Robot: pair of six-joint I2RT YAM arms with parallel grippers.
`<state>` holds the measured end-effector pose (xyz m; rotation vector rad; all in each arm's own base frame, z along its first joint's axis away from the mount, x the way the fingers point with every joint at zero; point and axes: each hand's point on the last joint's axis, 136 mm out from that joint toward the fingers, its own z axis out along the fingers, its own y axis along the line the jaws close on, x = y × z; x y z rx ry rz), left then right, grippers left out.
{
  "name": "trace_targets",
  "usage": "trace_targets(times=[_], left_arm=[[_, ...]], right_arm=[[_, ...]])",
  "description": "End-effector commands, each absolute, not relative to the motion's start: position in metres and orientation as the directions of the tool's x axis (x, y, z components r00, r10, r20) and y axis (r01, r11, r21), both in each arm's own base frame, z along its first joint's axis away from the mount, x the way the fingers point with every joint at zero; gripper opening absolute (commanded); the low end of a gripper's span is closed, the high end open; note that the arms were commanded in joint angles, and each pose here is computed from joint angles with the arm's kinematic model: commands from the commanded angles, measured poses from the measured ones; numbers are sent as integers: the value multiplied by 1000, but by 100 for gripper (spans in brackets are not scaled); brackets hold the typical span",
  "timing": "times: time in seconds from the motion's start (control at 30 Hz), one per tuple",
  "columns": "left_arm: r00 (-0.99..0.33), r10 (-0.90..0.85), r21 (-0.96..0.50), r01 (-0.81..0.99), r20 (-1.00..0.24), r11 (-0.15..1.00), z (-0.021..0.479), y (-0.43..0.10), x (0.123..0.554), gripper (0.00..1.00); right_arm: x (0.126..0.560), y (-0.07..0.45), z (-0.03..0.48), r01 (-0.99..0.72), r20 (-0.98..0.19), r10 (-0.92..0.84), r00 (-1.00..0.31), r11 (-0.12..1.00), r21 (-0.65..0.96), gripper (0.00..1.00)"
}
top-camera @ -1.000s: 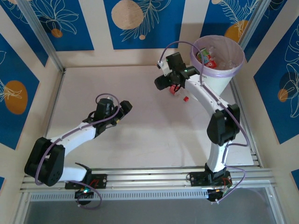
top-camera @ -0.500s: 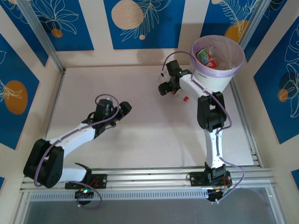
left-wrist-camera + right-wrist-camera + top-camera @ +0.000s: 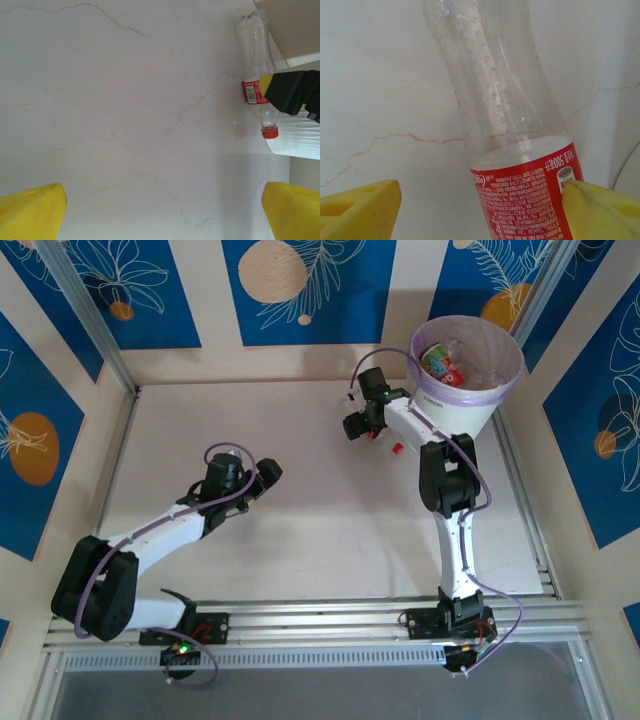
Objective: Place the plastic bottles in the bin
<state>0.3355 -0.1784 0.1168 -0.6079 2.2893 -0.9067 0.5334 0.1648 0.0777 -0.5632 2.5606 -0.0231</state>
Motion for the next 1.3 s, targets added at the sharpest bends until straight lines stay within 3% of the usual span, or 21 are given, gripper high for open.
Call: trace_targets(times=[0.0,0.27,0.87,1.03,1.27], left_arm=[[-714,-601,-730,-186,-359,657,116,-176,337,100],[-713,-600,-734,-179,-362,655,119,-177,337,100],[-710,-603,-732,-182,-364,657,119,-175,337,100],[-711,-602,-731,-184,-363,657,118,-175,337,100],[-711,-605,-731,-189,-359,656,116,-176,339,100]], right_arm=[[526,170,50,-411,-408,-412,-814,907,-97,84],[527,171,42,-399,-375,-392,-840,915,-62,86],[528,182,74,-401,-448,-378,-810,915,-47,54],[525,191,113,-422,-501,-394,-770,904,-63,50],[507,198,218,-453,-637,-402,-658,887,-92,45]])
